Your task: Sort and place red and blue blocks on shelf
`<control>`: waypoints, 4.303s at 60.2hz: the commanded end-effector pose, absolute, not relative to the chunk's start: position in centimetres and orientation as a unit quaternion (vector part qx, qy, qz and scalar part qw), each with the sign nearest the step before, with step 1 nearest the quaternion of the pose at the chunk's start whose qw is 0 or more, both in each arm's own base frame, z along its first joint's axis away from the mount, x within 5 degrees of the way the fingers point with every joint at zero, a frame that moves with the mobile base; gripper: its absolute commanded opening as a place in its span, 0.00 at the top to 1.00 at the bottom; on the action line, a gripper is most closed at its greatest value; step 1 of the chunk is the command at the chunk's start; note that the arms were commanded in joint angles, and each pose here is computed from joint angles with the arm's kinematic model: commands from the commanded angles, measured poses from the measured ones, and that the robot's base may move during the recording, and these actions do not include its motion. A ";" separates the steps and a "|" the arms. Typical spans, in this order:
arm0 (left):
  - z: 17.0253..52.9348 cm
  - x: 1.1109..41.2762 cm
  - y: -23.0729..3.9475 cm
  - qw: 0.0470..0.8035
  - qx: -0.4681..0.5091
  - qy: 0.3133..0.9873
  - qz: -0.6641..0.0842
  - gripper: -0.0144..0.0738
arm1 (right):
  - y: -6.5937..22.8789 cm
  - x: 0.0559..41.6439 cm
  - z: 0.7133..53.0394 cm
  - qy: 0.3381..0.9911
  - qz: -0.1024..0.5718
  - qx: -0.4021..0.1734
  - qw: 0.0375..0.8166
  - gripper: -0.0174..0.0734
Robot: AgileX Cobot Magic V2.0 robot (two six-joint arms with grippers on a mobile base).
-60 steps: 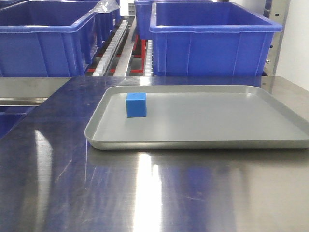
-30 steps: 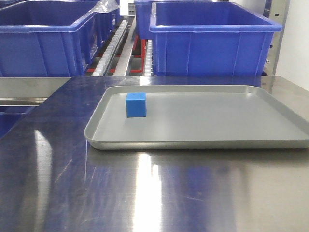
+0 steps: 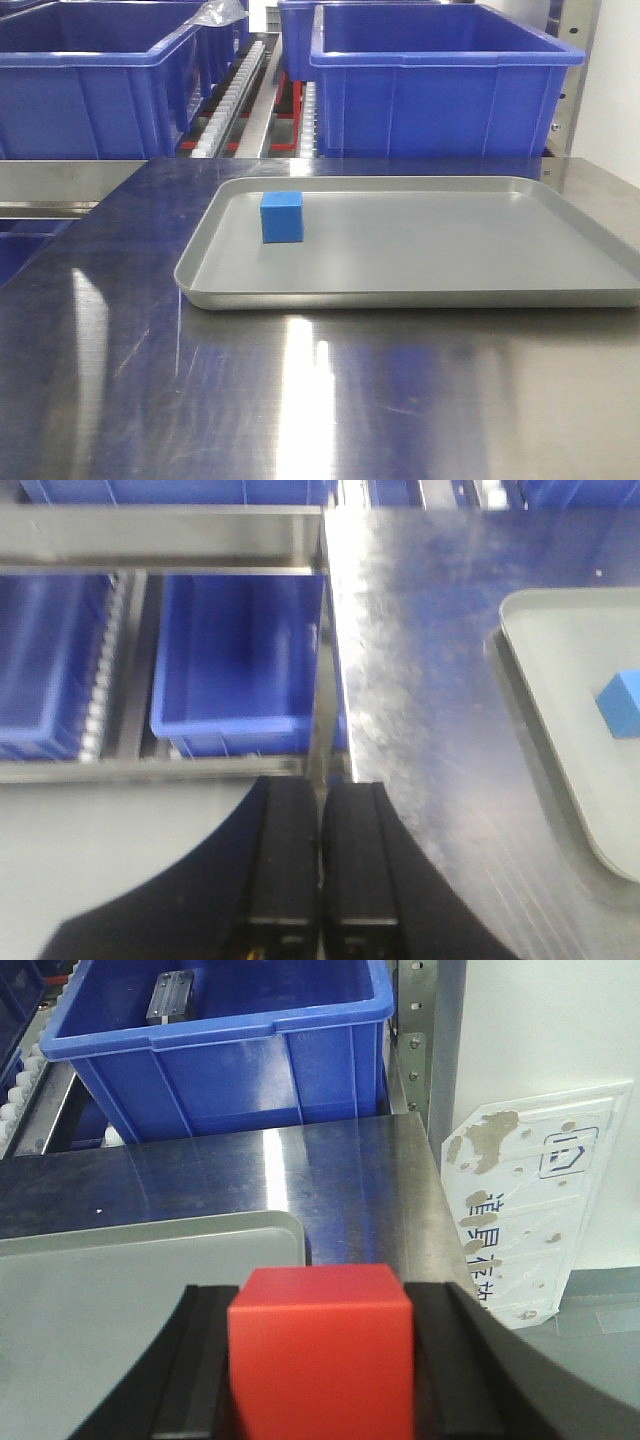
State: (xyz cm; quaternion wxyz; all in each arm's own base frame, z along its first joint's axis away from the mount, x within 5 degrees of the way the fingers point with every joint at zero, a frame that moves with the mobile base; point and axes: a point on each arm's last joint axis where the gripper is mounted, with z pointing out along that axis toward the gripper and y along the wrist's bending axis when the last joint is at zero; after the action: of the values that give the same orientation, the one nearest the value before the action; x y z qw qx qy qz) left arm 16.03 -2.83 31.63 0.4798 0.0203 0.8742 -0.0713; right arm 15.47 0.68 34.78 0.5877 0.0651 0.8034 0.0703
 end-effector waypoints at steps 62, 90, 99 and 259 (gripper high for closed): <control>31.2 31.7 -20.3 0.320 0.119 0.919 -0.199 0.26 | 0.6 15.4 36.7 0.766 0.069 0.058 0.637 0.74; 28.8 33.5 -25.0 0.301 0.136 0.920 -0.209 0.26 | 0.6 15.4 36.7 0.766 0.069 0.058 0.637 0.74; 28.1 33.9 -25.2 0.298 0.123 0.924 -0.208 0.26 | 0.6 15.4 36.7 0.766 0.069 0.058 0.637 0.74; 40.7 31.0 -12.4 0.475 0.038 0.866 -0.151 0.69 | 0.6 15.4 36.7 0.766 0.069 0.058 0.637 0.74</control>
State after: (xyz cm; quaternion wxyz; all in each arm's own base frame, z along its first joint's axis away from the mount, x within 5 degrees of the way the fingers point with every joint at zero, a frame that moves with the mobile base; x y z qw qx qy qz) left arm 32.98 -14.28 36.88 0.4067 0.0528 0.9017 -0.1370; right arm 15.47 0.68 34.78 0.5877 0.0651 0.8034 0.0703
